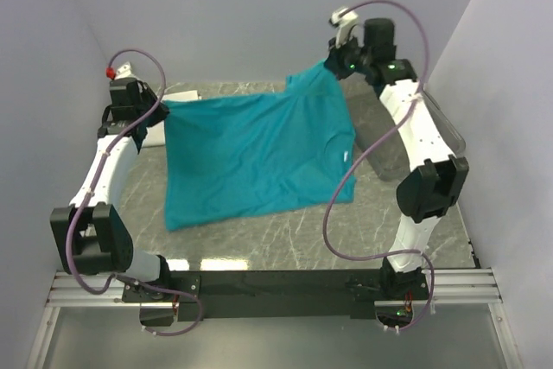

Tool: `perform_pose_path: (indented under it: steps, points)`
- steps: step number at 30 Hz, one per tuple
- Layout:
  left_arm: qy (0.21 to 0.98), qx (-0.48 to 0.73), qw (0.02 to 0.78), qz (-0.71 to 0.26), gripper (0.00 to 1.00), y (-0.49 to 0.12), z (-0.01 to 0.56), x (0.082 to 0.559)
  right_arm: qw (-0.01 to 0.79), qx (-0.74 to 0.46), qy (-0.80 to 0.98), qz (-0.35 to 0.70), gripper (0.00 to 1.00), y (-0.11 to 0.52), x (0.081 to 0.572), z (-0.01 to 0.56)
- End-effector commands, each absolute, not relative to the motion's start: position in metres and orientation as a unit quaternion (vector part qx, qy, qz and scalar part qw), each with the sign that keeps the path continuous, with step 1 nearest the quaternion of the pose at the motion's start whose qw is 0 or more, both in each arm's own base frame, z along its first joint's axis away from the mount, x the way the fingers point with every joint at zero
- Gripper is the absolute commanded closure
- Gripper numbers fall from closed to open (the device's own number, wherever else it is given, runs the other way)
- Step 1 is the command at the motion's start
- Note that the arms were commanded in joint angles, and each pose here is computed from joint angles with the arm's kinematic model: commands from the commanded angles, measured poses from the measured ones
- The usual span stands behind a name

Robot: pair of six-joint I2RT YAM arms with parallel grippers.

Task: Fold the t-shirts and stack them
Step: Flatten the tshirt out

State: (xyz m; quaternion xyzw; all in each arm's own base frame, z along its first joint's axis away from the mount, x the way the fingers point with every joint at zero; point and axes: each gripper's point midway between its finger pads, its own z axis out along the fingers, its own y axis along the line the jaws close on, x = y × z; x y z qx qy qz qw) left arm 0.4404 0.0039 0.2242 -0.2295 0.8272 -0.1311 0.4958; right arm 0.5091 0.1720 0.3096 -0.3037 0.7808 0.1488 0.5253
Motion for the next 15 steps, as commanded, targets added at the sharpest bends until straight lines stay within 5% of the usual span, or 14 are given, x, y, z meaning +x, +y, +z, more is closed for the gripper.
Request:
perform_pose_path:
  steps: [1, 15]
  points:
    - [0.769, -0.221, 0.579, -0.157, 0.99, 0.006, 0.305, 0.441, 0.605, -0.300, 0.722, 0.151, 1.00, 0.154, 0.491, 0.404]
    - [0.547, -0.184, 0.794, -0.191, 0.99, 0.012, 0.560, 0.359, 0.757, -0.286, 0.564, 0.162, 1.00, 0.122, 0.403, 0.599]
